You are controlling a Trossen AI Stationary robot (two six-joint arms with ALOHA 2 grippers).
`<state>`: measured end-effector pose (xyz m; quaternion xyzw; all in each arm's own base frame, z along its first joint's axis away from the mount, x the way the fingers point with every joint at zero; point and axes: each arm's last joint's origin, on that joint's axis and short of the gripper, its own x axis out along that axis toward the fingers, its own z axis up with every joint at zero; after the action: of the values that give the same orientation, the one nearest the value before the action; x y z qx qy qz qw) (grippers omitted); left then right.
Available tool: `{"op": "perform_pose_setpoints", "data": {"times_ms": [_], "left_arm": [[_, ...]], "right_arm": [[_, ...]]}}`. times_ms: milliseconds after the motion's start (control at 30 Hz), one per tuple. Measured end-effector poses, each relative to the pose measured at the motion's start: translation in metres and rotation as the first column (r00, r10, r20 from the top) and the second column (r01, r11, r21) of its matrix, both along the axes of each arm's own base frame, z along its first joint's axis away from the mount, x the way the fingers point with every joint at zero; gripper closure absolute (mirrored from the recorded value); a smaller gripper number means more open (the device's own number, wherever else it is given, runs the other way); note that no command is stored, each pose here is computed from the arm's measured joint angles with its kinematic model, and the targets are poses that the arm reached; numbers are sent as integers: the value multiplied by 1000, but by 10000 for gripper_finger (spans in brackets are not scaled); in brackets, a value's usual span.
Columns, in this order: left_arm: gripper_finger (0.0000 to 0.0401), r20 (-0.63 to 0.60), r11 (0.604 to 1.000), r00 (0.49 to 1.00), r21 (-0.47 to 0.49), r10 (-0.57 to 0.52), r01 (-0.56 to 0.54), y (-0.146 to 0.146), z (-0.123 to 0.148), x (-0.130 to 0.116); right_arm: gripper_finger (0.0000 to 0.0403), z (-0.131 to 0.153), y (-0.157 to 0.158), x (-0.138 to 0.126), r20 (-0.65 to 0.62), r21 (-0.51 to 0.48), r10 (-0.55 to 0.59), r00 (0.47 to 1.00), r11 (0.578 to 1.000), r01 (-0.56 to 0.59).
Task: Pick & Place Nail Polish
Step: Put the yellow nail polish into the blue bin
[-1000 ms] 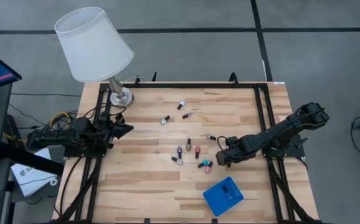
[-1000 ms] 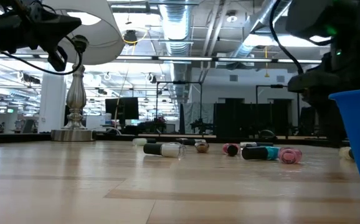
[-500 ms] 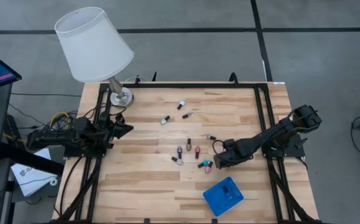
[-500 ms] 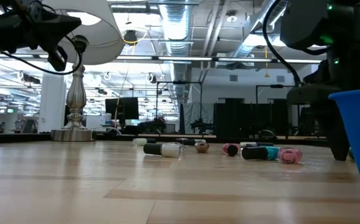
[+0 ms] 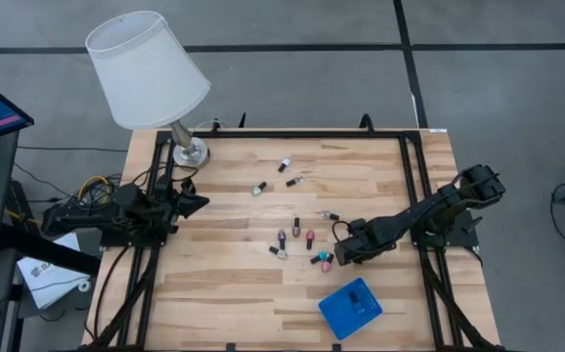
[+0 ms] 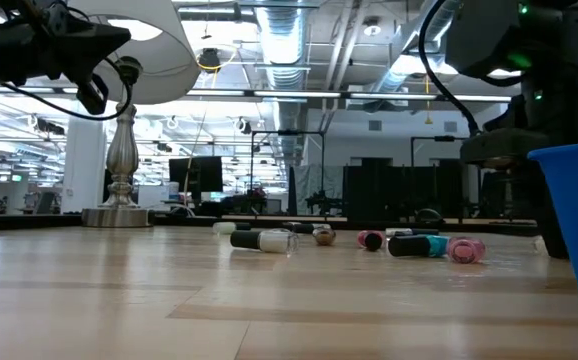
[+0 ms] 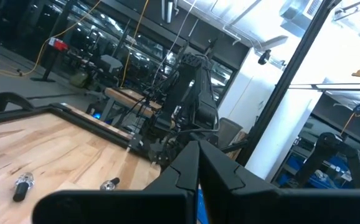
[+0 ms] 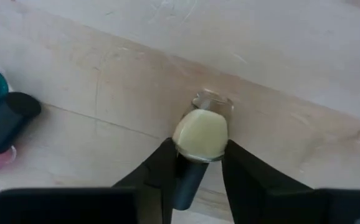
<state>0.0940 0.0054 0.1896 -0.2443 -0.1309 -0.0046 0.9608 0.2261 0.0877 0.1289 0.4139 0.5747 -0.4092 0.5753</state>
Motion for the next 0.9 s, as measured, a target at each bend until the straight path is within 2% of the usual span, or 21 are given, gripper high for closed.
{"op": "perform_pose_setpoints", "data": {"times_ms": [200,500,667,900], "left_arm": [[400,1,1000,1000,0,0,0,0,0,0],[400,1,1000,1000,0,0,0,0,0,0],[400,2,1000,1000,0,0,0,0,0,0],[400,2,1000,1000,0,0,0,0,0,0]], "right_arm": [[300,4,-1,-1,14,7,14,1000,1000,-15],[331,14,-13,-6,3,1,35,999,999,-35],[366,19,-16,-6,25,5,61,998,998,-61],[366,22,-18,-6,27,2,82,996,997,-82]]}}
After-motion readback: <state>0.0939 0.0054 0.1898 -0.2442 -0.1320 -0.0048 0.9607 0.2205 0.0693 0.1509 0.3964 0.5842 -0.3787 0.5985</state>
